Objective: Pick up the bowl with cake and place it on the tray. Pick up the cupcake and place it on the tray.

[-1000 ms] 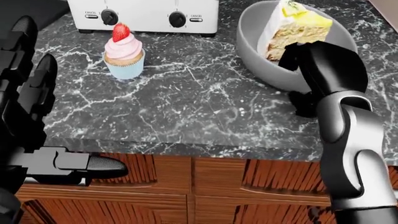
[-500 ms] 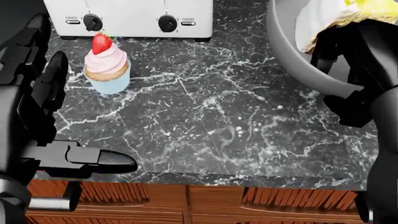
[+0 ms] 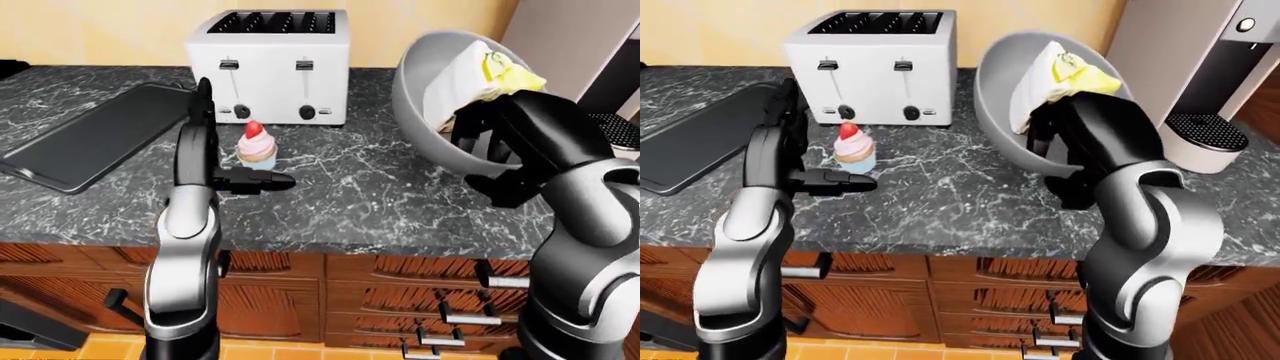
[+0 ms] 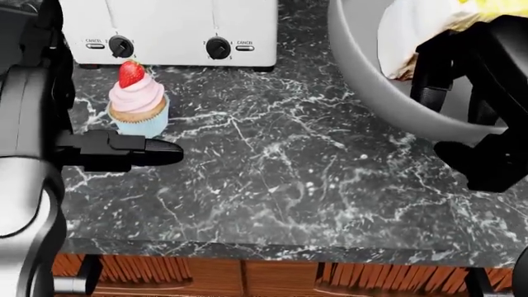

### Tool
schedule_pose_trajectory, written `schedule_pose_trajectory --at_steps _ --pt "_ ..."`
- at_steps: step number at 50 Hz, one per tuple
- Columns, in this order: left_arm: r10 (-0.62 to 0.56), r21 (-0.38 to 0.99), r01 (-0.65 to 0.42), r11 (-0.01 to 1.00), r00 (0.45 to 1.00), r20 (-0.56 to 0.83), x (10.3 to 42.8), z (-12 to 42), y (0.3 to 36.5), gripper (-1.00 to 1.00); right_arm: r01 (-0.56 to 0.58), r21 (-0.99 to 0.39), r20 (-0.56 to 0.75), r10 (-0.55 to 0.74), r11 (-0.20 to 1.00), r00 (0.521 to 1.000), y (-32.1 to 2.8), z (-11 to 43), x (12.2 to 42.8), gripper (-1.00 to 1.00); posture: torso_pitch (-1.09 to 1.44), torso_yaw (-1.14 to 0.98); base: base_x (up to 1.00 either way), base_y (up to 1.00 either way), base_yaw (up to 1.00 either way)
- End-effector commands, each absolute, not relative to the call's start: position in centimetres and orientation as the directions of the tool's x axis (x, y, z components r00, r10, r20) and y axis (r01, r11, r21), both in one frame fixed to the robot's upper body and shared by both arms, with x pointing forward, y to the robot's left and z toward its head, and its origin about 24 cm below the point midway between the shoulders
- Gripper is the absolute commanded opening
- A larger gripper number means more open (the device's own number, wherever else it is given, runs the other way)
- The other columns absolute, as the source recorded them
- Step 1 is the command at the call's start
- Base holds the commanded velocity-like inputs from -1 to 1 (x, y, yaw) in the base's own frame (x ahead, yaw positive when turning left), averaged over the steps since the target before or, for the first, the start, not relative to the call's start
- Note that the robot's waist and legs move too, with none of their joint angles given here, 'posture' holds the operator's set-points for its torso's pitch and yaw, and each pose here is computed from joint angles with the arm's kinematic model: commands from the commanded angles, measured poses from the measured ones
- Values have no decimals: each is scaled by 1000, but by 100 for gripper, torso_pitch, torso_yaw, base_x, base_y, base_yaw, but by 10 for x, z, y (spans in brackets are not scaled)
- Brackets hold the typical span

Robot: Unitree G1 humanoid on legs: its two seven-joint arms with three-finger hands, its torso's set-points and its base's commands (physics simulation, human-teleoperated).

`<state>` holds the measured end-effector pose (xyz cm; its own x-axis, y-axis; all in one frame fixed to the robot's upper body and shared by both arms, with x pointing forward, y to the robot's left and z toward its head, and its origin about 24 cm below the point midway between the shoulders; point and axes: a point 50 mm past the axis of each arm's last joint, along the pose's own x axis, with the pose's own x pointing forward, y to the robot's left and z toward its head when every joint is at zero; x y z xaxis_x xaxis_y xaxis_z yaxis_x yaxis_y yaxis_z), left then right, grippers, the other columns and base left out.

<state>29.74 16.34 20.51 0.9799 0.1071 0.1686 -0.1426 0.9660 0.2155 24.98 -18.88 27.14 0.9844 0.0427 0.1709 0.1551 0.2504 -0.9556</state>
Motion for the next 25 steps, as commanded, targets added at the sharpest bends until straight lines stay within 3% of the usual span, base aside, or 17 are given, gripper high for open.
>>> schedule_pose_trajectory --at_steps 1,10,25 --pt "119 216 -179 960 957 266 298 222 164 100 230 -944 245 37 235 969 -188 283 244 -100 0 0 0 0 0" --pt "169 257 -234 938 953 253 323 215 167 100 232 -944 247 35 233 968 -189 281 246 -100 0 0 0 0 0" --pt "145 277 -199 940 968 206 357 209 158 100 231 -947 245 36 225 969 -188 282 246 -100 0 0 0 0 0"
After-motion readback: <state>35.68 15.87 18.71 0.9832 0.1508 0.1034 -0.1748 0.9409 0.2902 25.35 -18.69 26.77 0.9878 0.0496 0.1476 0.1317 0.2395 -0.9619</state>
